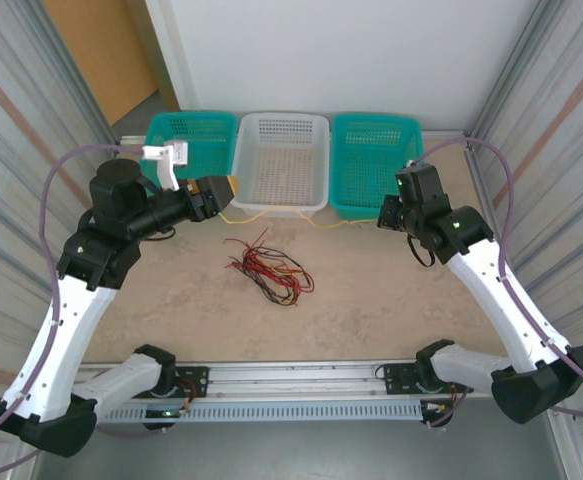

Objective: Untangle the cables

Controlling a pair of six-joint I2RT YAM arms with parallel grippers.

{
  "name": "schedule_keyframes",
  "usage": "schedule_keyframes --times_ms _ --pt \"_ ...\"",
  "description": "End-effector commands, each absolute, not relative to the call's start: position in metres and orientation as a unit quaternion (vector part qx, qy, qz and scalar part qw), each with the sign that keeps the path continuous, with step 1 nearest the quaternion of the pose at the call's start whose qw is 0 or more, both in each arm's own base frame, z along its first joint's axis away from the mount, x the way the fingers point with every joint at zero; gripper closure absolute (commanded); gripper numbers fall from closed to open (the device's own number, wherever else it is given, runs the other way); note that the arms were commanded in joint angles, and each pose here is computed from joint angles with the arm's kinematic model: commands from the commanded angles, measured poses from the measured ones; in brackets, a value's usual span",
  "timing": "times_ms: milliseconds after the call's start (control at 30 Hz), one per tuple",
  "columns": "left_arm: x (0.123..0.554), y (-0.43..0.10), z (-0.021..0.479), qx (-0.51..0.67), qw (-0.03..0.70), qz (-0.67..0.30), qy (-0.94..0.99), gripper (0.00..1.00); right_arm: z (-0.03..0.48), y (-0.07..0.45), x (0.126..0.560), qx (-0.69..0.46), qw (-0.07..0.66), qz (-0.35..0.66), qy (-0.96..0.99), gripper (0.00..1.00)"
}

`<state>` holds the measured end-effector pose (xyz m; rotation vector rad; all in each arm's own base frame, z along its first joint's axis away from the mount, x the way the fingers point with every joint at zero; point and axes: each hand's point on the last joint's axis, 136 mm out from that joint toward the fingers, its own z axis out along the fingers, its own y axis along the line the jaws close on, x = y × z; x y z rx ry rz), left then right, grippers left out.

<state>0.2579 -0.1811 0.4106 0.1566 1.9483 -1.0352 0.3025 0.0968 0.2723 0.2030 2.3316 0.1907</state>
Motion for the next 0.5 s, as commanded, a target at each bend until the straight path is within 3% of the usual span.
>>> schedule_keyframes --times_ms 0,167,333,400,467 --pt "0.254 -0.175 0.4 0.074 0.443 -0.386 0.806 0.29 0.29 0.098 0.308 0.075 0.411 0.075 0.905 1.0" --pt "0.253 -0.153 0.387 0.057 0.455 -0.324 0.828 0.17 0.296 0.1 0.31 0.071 0.414 0.074 0.904 1.0" --pt "0.25 -0.151 0.365 0.059 0.428 -0.309 0.847 0.17 0.299 0.101 0.312 0.069 0.418 0.073 0.903 1.0" --pt "0.251 -0.152 0.356 0.057 0.417 -0.309 0.853 0.24 0.3 0.103 0.312 0.067 0.418 0.076 0.903 1.0" --pt "0.253 -0.154 0.353 0.052 0.413 -0.315 0.853 0.38 0.299 0.105 0.313 0.066 0.418 0.076 0.903 1.0"
